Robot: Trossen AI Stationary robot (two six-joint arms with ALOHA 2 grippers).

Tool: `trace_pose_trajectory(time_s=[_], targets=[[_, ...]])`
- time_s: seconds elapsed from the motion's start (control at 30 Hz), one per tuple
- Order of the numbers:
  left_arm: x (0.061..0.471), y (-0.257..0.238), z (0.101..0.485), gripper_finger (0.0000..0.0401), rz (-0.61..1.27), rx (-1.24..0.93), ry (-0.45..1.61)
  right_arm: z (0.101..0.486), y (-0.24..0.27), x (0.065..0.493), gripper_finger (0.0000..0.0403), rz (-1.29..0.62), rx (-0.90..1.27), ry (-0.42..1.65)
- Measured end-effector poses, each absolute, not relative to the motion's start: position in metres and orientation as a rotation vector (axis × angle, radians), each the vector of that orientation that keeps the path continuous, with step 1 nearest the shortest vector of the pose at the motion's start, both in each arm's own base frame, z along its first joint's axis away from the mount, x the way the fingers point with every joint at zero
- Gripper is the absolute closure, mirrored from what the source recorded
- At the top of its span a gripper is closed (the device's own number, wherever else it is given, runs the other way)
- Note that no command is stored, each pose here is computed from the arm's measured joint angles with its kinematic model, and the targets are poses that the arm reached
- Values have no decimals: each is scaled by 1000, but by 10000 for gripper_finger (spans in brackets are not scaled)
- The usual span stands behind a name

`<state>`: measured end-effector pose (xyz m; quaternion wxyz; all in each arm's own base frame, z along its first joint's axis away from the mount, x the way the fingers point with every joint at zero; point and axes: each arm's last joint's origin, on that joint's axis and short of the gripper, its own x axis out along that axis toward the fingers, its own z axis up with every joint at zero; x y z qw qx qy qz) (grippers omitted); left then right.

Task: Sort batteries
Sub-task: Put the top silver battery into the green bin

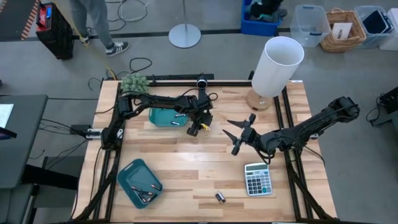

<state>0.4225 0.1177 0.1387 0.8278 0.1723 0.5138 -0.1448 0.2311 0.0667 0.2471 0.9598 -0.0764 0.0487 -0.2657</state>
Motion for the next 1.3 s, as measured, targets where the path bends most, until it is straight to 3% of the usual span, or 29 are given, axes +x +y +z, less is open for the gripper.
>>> trace_pose_trajectory(time_s=[0.17, 0.43, 0.57, 0.8, 1.1, 1.3], targets=[[423, 117, 139, 285, -307, 348, 1087, 247, 67, 231, 184, -539, -152, 98], [424, 117, 139, 214, -306, 338, 1073, 247, 67, 231, 184, -539, -151, 97], [424, 116, 139, 205, -322, 332, 1063, 247, 67, 231, 184, -539, -151, 98], [424, 113, 136, 248, -331, 311, 1054, 247, 67, 231, 184, -539, -151, 97], [423, 112, 136, 356, -313, 262, 1067, 247, 67, 231, 184, -539, -144, 94], [423, 112, 136, 363, -307, 257, 1069, 247, 67, 231, 184, -539, -144, 94]])
